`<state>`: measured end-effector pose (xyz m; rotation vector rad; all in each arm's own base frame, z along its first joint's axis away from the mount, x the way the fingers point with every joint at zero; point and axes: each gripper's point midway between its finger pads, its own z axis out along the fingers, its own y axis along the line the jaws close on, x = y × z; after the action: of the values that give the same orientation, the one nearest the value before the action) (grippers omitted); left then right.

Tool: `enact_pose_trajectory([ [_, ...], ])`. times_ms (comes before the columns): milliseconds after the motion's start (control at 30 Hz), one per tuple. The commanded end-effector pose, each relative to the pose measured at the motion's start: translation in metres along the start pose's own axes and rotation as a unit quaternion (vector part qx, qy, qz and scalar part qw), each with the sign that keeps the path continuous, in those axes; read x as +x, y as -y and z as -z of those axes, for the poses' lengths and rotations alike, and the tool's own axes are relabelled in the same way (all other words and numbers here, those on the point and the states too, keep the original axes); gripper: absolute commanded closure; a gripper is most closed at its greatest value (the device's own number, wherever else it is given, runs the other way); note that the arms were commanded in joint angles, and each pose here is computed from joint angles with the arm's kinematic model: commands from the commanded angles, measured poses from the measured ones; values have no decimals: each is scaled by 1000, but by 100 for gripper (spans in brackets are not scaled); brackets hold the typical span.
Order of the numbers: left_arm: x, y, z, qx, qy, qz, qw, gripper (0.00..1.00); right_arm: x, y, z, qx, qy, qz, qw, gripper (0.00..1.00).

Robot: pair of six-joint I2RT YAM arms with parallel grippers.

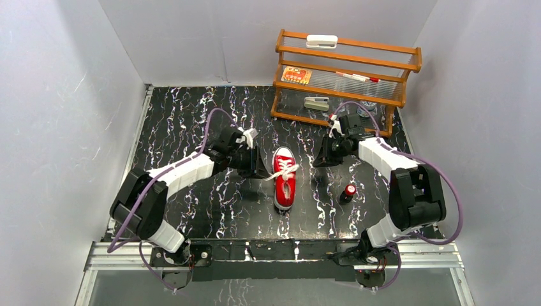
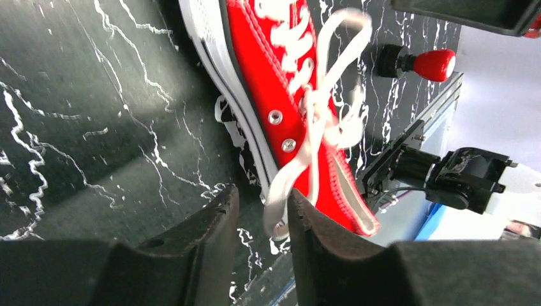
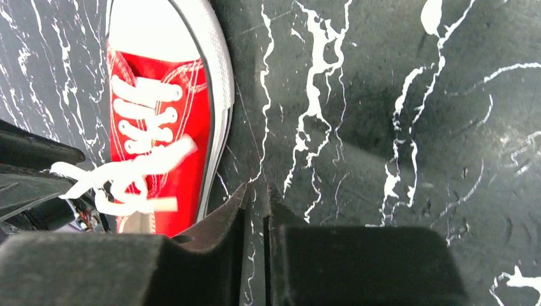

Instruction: Tie the shoes

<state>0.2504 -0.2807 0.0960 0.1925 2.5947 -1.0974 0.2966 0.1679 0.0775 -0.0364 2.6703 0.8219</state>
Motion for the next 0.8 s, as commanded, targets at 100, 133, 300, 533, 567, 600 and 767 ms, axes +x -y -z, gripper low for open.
enact_pose_trajectory([
  [100, 6, 8, 44, -18, 18, -50, 998, 46, -25, -26, 51, 8, 62, 40, 997, 55],
  [133, 4, 11, 53, -18, 33, -58, 998, 42, -25, -30, 57, 3, 68, 49, 996, 51],
  [300, 9, 13, 85, -32, 67, -67, 995, 26, -25, -45, 85, -11, 107, 81, 991, 19],
  [533, -5, 23, 130, -71, 125, -84, 986, 2, -33, -49, 146, 58, 167, 67, 982, 2],
  [567, -13, 29, 142, -79, 145, -90, 982, 2, -37, -51, 160, 70, 184, 72, 978, 1],
  [600, -23, 37, 154, -82, 167, -97, 978, 2, -41, -53, 174, 80, 202, 80, 973, 1],
  [767, -80, 86, 241, -108, 309, -126, 936, 2, -57, -78, 257, 111, 293, 119, 942, 1],
])
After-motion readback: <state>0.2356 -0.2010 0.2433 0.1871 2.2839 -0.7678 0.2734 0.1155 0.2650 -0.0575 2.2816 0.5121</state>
